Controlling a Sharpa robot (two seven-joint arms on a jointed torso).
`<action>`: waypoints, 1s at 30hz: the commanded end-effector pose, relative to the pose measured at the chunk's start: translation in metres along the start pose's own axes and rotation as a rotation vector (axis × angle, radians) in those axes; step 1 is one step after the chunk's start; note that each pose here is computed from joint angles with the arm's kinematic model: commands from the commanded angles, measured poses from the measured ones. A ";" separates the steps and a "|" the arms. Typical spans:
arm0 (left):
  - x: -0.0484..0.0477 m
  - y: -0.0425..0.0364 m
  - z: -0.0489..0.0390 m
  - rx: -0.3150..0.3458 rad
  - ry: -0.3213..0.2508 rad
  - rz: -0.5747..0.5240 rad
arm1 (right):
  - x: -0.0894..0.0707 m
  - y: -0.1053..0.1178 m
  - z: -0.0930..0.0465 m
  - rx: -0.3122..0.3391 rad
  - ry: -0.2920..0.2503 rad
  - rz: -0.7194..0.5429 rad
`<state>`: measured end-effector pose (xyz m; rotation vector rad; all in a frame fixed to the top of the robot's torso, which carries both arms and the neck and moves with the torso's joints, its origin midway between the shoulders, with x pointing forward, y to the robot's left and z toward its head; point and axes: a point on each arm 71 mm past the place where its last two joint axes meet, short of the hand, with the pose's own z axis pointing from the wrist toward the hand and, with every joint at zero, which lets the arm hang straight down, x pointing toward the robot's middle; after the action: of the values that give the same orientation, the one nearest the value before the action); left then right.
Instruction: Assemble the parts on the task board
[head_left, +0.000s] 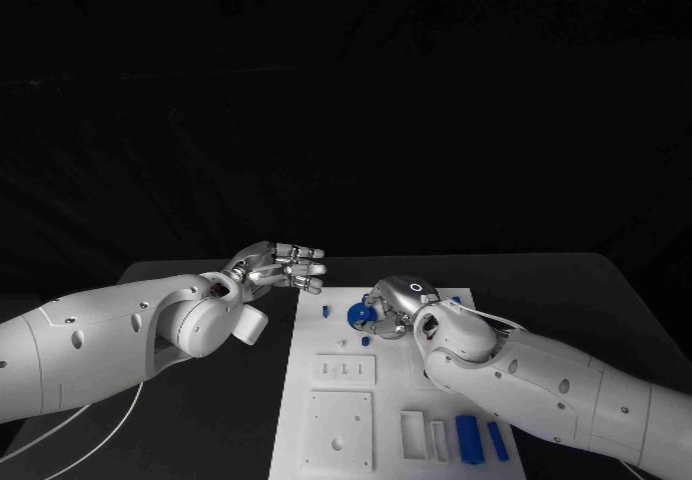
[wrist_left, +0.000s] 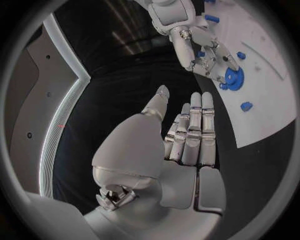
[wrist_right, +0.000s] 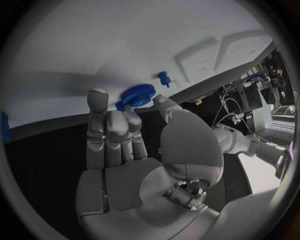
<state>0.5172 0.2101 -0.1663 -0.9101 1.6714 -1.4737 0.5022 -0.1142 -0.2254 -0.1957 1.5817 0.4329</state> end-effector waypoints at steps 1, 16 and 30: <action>0.0011 -0.0011 0.0004 0.009 0.008 -0.004 | 0.005 -0.003 -0.005 0.003 0.015 0.033; -0.0053 -0.0006 -0.0012 0.012 -0.010 0.000 | -0.024 -0.029 -0.028 0.030 -0.154 0.145; -0.0101 0.0011 -0.0010 0.015 -0.019 0.002 | -0.067 -0.104 -0.052 -0.050 -0.148 0.363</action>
<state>0.5214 0.2212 -0.1678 -0.9225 1.6536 -1.4481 0.5006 -0.2416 -0.1743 0.0918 1.4466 0.5838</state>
